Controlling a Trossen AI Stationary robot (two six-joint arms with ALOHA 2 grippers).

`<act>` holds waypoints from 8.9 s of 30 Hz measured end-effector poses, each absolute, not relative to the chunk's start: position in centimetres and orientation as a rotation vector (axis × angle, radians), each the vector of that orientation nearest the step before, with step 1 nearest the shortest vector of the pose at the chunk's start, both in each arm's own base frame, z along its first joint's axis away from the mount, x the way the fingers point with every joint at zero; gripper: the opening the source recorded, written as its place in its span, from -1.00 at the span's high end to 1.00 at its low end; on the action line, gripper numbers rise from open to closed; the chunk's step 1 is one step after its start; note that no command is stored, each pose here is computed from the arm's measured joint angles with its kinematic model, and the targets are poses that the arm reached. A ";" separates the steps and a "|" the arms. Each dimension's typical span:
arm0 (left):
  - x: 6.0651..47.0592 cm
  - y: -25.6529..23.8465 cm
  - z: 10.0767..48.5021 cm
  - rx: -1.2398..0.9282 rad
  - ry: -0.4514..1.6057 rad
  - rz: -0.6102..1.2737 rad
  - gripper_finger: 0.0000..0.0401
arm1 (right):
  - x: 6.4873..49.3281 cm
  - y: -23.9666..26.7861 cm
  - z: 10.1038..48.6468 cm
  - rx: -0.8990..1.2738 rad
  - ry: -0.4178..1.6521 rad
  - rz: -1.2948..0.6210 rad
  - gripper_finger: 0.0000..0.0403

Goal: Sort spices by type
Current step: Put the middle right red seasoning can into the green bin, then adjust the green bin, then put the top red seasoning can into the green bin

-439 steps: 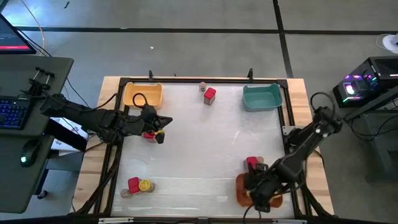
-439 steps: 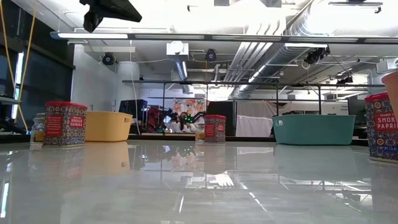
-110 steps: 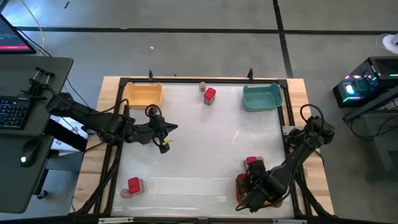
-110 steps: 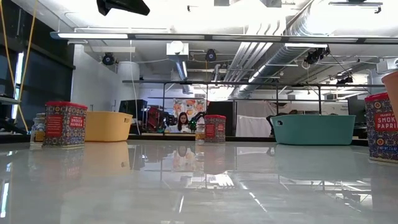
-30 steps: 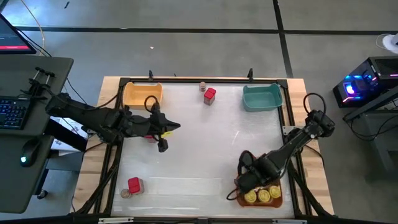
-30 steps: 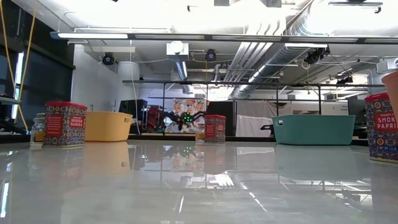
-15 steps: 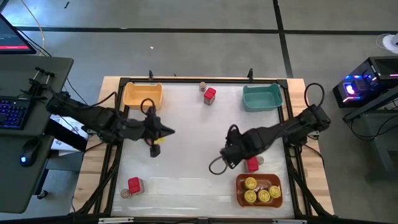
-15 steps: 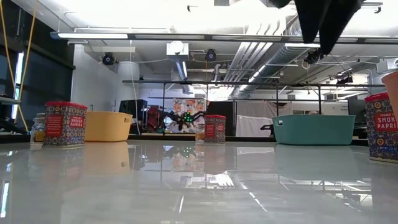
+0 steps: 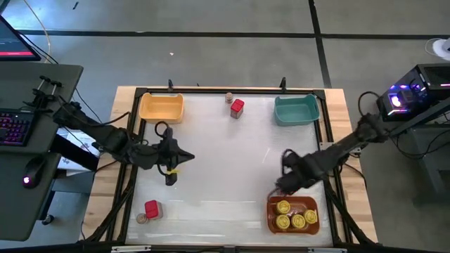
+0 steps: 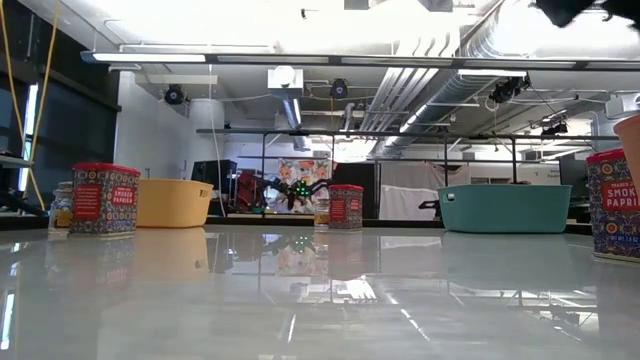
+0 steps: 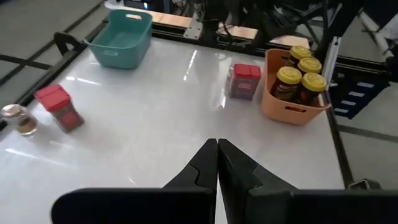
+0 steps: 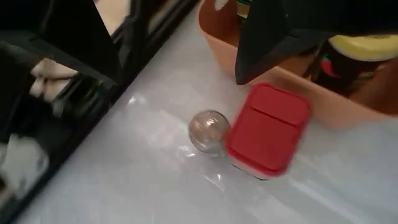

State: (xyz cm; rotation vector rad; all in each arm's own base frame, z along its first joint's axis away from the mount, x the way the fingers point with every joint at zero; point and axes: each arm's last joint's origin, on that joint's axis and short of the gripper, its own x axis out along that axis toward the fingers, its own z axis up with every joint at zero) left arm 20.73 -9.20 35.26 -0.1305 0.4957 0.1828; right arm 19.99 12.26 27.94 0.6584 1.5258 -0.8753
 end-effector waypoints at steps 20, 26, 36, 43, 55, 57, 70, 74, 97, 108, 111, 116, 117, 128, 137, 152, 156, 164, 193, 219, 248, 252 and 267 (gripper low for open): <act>21.5 -8.2 35.6 -0.183 0.471 0.188 1.00 | 21.8 12.7 23.3 1.030 1.219 -1.067 -0.55; 21.5 -8.2 35.5 -0.183 0.473 0.189 1.00 | 23.2 13.3 22.1 1.038 1.218 -1.026 -0.55; 21.4 -8.2 35.5 -0.181 0.474 0.189 1.00 | 24.0 13.9 19.9 1.000 1.268 -1.079 -0.55; 21.4 -8.1 35.5 -0.171 0.465 0.217 1.00 | 24.3 14.0 19.8 0.997 1.258 -1.049 -0.43; 20.1 -5.2 37.3 -0.029 0.394 0.301 1.00 | 24.9 9.8 27.3 1.050 0.906 -1.104 -0.06; 20.1 -4.4 37.5 -0.008 0.389 0.327 1.00 | 24.8 7.2 29.3 1.020 0.833 -1.151 -0.06; 23.8 0.1 37.6 0.018 0.318 0.259 1.00 | 18.7 -13.1 32.3 0.788 0.961 -1.366 -0.06; 25.0 1.9 36.6 0.014 0.360 0.342 1.00 | 16.7 -17.4 31.1 0.754 1.065 -1.283 -0.06; 24.3 11.5 36.3 -0.134 0.290 0.494 1.00 | 13.3 -20.4 22.9 0.970 1.110 -1.312 -0.06; 23.9 12.3 36.3 -0.128 0.296 0.495 1.00 | 13.4 -20.4 22.6 0.948 1.091 -1.345 -0.06; 23.9 12.2 36.3 -0.111 0.300 0.490 1.00 | 13.4 -20.5 22.6 0.946 1.079 -1.346 -0.06; 23.9 12.2 36.2 -0.113 0.306 0.491 1.00 | 13.4 -20.5 22.6 0.946 1.079 -1.346 -0.33; 23.9 12.2 36.2 -0.113 0.307 0.490 1.00 | 13.4 -20.5 22.6 0.946 1.079 -1.347 -0.45; 23.8 12.2 36.0 -0.117 0.327 0.491 1.00 | 13.8 -21.2 24.1 0.925 1.014 -1.356 -0.75; 23.7 12.1 35.6 -0.123 0.371 0.491 1.00 | 15.2 -21.8 28.7 0.861 0.939 -1.270 -0.26; 23.6 12.1 35.5 -0.110 0.387 0.493 1.00 | 16.1 -21.6 23.5 0.951 1.139 -1.242 0.98; 23.6 12.2 35.5 -0.095 0.391 0.516 1.00 | 15.9 -22.1 23.1 0.965 1.156 -1.254 0.99; 23.6 12.2 35.5 -0.069 0.398 0.528 1.00 | 16.4 -22.9 21.3 0.994 1.210 -1.246 0.99; 23.5 12.2 35.5 -0.069 0.398 0.530 1.00 | 16.7 -21.7 21.7 1.018 1.233 -1.249 1.00; 23.5 12.2 35.4 -0.029 0.428 0.528 1.00 | 22.8 -18.4 21.3 1.066 1.052 -1.160 1.00; 23.3 12.5 35.3 -0.023 0.439 0.548 1.00 | 26.9 -20.0 29.7 0.892 0.514 -0.743 1.00; 23.2 12.9 35.5 -0.021 0.417 0.563 1.00 | 29.4 -20.2 29.5 0.852 0.485 -0.679 0.97; 23.1 13.0 35.4 -0.059 0.413 0.578 1.00 | 36.8 -23.2 24.5 0.740 0.875 -0.670 0.95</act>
